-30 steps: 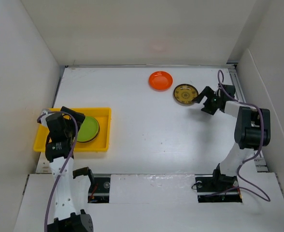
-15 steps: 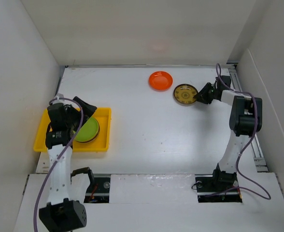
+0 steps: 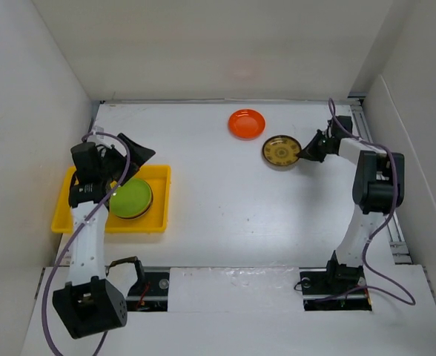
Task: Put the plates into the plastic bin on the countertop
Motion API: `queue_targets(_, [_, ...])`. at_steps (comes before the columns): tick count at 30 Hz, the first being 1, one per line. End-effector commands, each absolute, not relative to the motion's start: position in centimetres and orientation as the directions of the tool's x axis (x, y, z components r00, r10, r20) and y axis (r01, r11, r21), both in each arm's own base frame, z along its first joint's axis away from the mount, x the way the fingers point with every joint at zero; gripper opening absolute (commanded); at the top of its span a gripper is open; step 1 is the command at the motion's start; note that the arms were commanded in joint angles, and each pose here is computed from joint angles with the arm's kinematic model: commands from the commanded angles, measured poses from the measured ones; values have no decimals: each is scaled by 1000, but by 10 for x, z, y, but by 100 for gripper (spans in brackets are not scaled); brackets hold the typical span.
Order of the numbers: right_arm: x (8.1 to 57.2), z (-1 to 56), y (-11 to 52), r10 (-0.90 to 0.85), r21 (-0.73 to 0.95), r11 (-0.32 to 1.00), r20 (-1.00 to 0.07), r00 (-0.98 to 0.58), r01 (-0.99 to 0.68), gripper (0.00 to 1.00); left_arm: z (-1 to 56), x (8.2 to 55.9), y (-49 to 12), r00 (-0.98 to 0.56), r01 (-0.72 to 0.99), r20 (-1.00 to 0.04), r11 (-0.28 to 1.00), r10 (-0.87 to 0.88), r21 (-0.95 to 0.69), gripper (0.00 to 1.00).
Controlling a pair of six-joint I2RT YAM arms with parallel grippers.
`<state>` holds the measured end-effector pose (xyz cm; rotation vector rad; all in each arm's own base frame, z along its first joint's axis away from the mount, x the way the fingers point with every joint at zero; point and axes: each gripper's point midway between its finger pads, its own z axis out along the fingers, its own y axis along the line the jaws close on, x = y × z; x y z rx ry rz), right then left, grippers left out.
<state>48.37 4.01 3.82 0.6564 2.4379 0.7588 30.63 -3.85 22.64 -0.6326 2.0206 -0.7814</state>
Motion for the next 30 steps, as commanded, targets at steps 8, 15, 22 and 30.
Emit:
queue_targets(8, [415, 176, 122, 398, 572, 819, -616, -680, -39, 0, 273, 346, -202, -624, 149, -643, 740, -445, -656, 100])
queue_targets(15, [376, 214, 190, 261, 687, 624, -632, -730, -373, 0, 260, 346, -275, -664, 309, -623, 607, -413, -732, 98])
queue_targets(22, [352, 247, 208, 211, 671, 555, -686, -696, -492, 0, 232, 353, -279, -688, 284, -610, 627, -393, -725, 74])
queue_targets(30, [335, 254, 247, 146, 670, 490, -693, -706, -558, 12, 230, 356, -275, -686, 252, -602, 644, -407, -723, 0])
